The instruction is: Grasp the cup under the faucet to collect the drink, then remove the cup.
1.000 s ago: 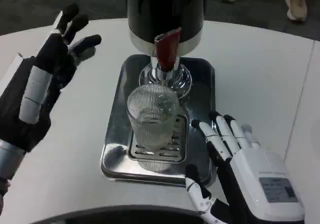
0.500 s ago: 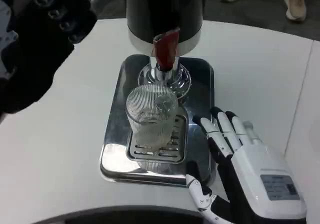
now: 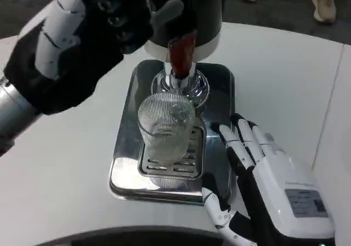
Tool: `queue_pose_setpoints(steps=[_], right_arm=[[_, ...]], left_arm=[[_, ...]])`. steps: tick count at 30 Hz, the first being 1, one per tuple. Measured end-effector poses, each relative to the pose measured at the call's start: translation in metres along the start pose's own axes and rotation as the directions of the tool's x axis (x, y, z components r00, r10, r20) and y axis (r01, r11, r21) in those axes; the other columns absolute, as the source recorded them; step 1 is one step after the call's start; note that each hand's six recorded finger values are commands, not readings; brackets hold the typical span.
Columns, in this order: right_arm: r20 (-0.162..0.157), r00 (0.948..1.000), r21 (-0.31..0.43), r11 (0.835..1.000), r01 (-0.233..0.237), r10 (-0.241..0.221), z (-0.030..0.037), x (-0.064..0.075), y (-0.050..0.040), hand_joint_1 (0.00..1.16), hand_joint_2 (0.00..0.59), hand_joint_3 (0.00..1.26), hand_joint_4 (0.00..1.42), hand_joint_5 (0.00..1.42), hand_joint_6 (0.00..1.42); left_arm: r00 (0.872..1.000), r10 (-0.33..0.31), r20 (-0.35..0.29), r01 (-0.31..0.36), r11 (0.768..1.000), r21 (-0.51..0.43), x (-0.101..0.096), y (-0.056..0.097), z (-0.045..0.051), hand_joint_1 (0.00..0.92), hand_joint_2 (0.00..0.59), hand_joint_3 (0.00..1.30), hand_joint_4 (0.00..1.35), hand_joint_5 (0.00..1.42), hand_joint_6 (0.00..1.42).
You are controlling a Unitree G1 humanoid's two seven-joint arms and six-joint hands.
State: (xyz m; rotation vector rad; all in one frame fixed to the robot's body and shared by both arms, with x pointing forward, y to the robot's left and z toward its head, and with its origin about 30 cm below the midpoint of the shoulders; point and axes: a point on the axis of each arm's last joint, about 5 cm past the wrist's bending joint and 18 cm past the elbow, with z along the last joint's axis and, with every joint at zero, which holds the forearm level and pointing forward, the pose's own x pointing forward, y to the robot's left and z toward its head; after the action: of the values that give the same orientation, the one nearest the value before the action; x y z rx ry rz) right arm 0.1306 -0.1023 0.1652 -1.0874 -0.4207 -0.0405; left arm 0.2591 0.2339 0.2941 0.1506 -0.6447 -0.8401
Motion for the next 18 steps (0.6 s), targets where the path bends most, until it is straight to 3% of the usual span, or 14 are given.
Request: queue_pose_setpoints(steps=[9,18], right_arm=[[-0.019,0.9997,0.005,1.0,0.013,-0.013,0.0008,-0.003,-0.0043,0.26,0.522,0.14,0.02,0.05,0.15],[-0.028,0.9996,0.009,1.0,0.011,-0.011,0.0006,-0.004,-0.004,0.27,0.531,0.15,0.04,0.06,0.18]], left_arm=[[0.999,-0.008,-0.044,0.01,0.999,0.043,0.009,-0.005,-0.0175,0.0,0.19,0.0,0.0,0.02,0.0],[0.994,-0.088,-0.069,0.096,0.988,0.122,0.019,-0.003,-0.0195,0.0,0.182,0.0,0.0,0.05,0.03]])
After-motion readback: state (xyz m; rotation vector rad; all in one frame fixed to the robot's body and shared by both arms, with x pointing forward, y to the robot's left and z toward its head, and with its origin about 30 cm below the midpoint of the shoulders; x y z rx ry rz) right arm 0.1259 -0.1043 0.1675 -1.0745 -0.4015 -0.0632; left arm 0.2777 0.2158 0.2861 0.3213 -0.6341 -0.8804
